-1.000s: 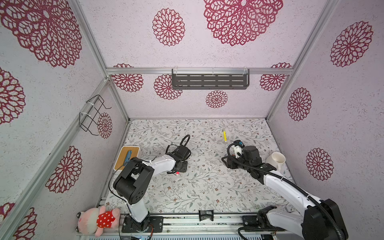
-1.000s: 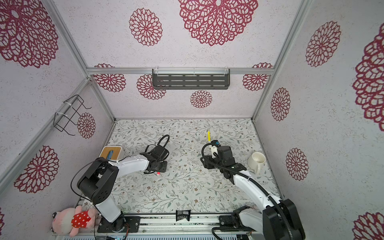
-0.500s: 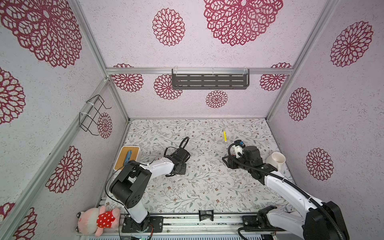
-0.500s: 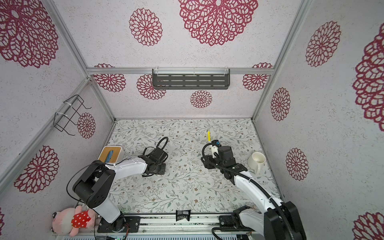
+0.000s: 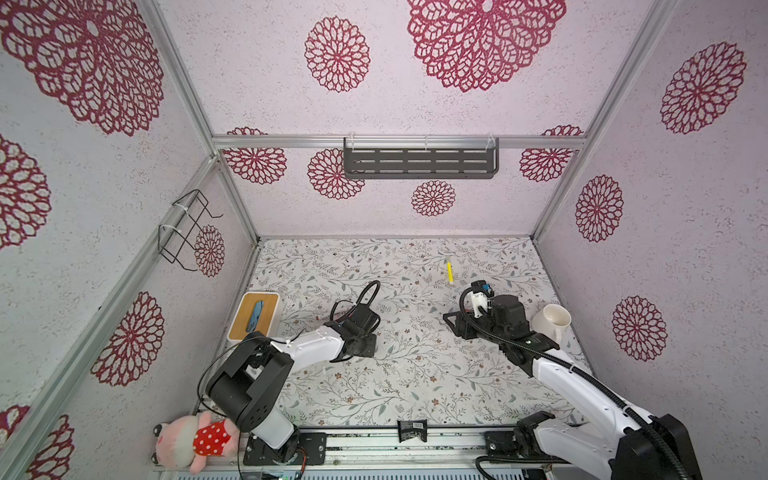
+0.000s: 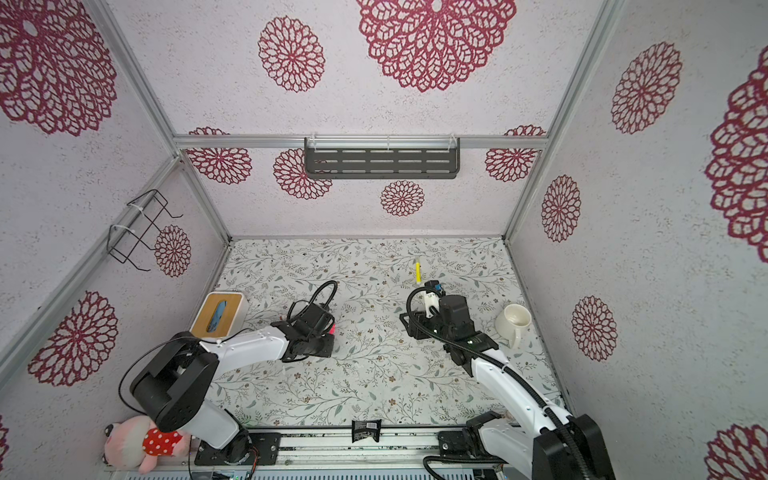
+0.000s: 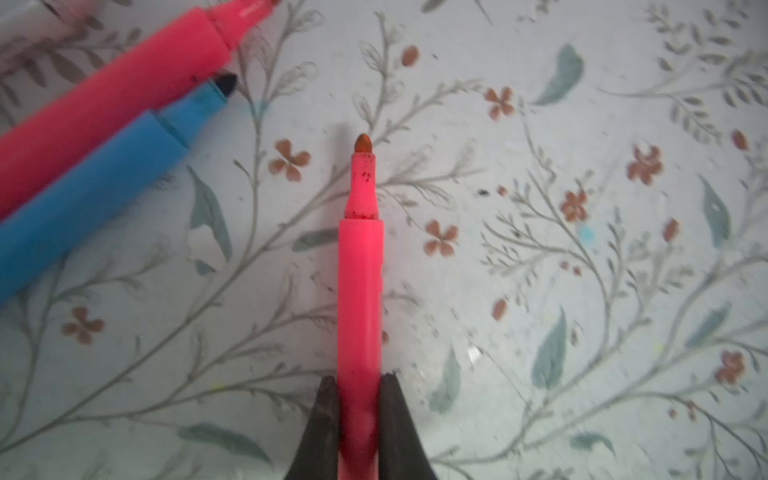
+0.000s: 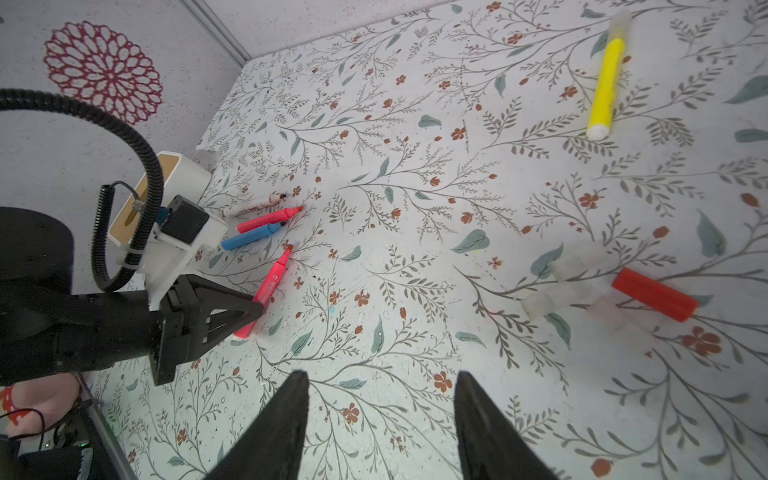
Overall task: Insert the pens into the pen caps
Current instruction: 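Lower the left gripper onto the pink marker and grasp it, then lift the pink marker upright toward center while the right gripper approaches it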
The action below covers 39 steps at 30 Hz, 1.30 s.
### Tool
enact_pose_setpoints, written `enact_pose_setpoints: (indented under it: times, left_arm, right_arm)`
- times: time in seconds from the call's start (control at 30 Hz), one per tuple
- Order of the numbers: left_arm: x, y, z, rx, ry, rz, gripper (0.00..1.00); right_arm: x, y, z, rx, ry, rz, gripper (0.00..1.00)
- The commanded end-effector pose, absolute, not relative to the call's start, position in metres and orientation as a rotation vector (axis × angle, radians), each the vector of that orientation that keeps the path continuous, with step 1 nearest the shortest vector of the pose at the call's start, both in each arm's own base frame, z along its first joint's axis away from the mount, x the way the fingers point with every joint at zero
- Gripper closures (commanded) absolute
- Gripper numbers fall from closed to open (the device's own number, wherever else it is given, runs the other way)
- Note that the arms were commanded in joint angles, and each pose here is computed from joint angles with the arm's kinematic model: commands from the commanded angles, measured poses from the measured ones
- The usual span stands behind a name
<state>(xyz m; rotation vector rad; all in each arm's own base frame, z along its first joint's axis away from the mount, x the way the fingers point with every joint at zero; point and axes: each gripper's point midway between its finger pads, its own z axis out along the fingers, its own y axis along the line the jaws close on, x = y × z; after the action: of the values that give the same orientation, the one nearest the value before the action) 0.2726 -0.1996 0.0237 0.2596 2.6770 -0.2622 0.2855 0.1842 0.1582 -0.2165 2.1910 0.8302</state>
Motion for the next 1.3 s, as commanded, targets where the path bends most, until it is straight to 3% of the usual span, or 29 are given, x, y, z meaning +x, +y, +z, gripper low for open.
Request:
enact_pose_setpoints:
  times: [0.0,0.17,0.4,1.27]
  left_arm:
    - [0.280,-0.234,0.067,0.302,2.482,-0.519,0.94]
    - [0.273,-0.253,0.103,0.299,2.325,-0.754,0.93]
    - [0.261,-0.274,0.129,0.335,2.217,-0.903,0.93]
    - [0.248,-0.303,0.151,0.428,2.121,-0.999,0.92]
  right_arm:
    - [0.276,0.210,0.184,-0.234,2.042,1.086,0.40]
    - [0.265,0.236,0.183,-0.304,2.009,1.193,0.39]
    - [0.263,0.269,0.188,-0.359,1.980,1.313,0.38]
    - [0.271,0.318,0.193,-0.414,1.984,1.404,0.52]
